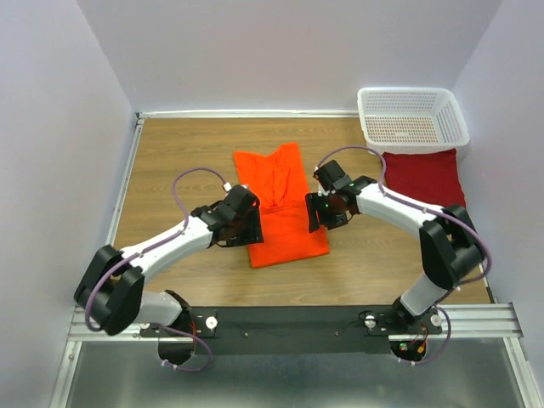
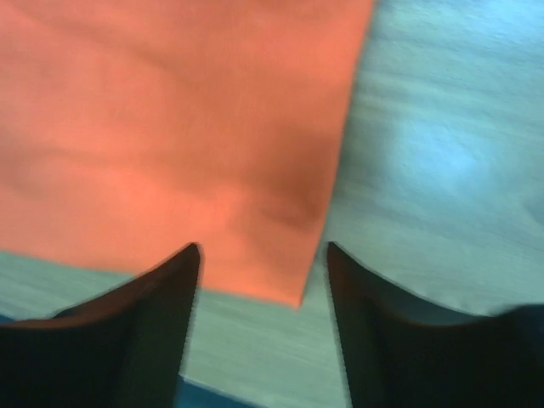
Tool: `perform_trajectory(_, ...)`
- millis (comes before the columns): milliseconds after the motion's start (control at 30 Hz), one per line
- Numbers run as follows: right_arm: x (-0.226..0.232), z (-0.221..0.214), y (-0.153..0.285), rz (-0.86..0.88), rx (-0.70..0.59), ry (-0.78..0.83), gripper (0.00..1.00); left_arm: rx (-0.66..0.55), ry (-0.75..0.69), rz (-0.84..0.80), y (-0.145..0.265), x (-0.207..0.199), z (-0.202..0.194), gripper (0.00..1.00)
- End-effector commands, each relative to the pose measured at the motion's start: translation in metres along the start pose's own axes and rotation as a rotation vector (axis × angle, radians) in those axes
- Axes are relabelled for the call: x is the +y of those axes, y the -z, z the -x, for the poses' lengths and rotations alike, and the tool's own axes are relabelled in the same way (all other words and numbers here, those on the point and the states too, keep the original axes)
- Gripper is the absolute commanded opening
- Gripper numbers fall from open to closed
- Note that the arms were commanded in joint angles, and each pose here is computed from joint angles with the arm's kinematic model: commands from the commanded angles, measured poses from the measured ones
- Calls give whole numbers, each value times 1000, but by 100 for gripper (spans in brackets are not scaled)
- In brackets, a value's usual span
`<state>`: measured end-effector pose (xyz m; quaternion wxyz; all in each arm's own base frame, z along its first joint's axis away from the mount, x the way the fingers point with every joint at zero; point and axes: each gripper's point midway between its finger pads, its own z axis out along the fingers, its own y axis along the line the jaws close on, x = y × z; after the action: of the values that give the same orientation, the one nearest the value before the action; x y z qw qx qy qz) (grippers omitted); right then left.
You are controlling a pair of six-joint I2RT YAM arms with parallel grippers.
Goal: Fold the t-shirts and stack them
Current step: Fold the tshirt
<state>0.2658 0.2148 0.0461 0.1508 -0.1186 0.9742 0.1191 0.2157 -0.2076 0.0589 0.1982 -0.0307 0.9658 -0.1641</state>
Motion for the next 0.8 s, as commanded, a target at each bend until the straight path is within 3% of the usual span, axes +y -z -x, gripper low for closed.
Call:
perform_trajectory(0,-11,-17,33,-70,17,-60,77,-38,81,77,28,11,3,71)
perform_trajectory(33,-13,-25,32,-73,39,-67,78,-31,86,80,29,13,-1,76)
perform_trajectory(200,-21,-63,29,-86,124,-117,75,9,127,108,28,31,-29,84)
perform_trajectory(500,-18,-68,12,-52,140,-129,60,17,115,163,18,39,-31,85)
perform_trajectory(767,-14,-65,2,-36,129,-140,57,8,126,156,10,33,-29,82)
